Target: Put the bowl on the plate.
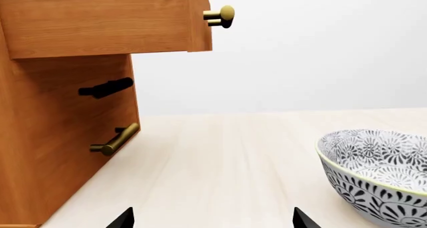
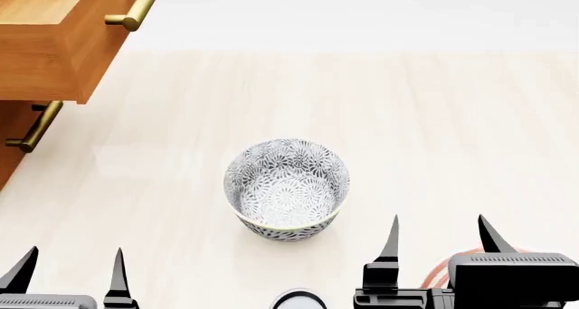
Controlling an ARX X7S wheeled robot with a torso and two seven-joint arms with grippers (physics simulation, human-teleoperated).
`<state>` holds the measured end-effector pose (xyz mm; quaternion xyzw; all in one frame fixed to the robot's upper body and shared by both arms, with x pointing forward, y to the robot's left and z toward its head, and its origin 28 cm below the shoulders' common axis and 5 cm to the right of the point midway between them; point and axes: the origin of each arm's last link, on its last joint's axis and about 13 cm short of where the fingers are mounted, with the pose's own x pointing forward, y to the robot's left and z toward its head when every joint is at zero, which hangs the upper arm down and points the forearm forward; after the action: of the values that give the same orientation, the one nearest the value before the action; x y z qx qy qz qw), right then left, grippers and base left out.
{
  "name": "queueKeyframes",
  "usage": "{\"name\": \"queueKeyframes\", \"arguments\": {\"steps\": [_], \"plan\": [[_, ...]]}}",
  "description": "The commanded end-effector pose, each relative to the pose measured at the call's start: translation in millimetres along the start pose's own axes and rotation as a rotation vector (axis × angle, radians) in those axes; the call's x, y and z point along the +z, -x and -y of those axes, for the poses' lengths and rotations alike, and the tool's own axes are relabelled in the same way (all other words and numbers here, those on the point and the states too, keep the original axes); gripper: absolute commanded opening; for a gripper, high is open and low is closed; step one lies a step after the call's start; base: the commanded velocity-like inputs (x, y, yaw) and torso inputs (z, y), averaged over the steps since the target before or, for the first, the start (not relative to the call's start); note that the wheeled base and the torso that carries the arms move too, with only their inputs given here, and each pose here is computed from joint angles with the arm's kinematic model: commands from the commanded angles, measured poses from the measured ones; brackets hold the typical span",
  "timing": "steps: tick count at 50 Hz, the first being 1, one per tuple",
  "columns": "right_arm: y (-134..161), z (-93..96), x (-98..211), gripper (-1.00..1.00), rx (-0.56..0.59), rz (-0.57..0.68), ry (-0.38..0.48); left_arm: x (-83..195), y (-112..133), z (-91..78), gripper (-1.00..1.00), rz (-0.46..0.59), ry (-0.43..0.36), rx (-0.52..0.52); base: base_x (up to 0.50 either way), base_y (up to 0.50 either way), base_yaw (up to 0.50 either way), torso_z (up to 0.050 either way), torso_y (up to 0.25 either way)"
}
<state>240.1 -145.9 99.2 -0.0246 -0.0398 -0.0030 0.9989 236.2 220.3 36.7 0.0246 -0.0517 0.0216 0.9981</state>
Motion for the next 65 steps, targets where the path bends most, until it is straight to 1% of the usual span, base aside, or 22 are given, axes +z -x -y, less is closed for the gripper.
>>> {"name": "queueKeyframes", "arguments": {"steps": [1, 51, 55, 60, 62, 65], "plan": [[-0.5, 0.4, -0.9, 1.00, 0.003, -0.001, 0.002, 0.1, 0.0, -0.3, 1.00, 0.001, 0.000, 0.001, 0.07, 0.00, 0.00, 0.000, 0.000], [-0.3, 0.0, 0.9, 1.00, -0.004, -0.029, -0.014, 4.5, -0.2, -0.5, 1.00, 0.003, -0.006, 0.003, 0.07, 0.00, 0.00, 0.000, 0.000], [-0.9, -0.8, 1.7, 1.00, -0.004, -0.041, 0.004, 6.1, -0.2, -0.6, 1.00, 0.007, -0.004, 0.004, 0.02, 0.00, 0.00, 0.000, 0.000], [-3.5, -0.9, 2.8, 1.00, -0.015, -0.052, 0.003, 5.0, -0.5, -1.1, 1.00, 0.008, -0.005, 0.005, 0.00, 0.00, 0.00, 0.000, 0.000], [-3.7, -1.4, 4.5, 1.00, 0.011, -0.062, -0.024, 4.8, -0.5, -1.3, 1.00, 0.008, -0.004, 0.006, 0.00, 0.00, 0.00, 0.000, 0.000], [-6.0, -2.4, 9.2, 1.00, 0.011, -0.060, -0.004, 5.3, -0.3, -1.7, 1.00, 0.010, -0.005, 0.007, 0.00, 0.00, 0.00, 0.000, 0.000]]}}
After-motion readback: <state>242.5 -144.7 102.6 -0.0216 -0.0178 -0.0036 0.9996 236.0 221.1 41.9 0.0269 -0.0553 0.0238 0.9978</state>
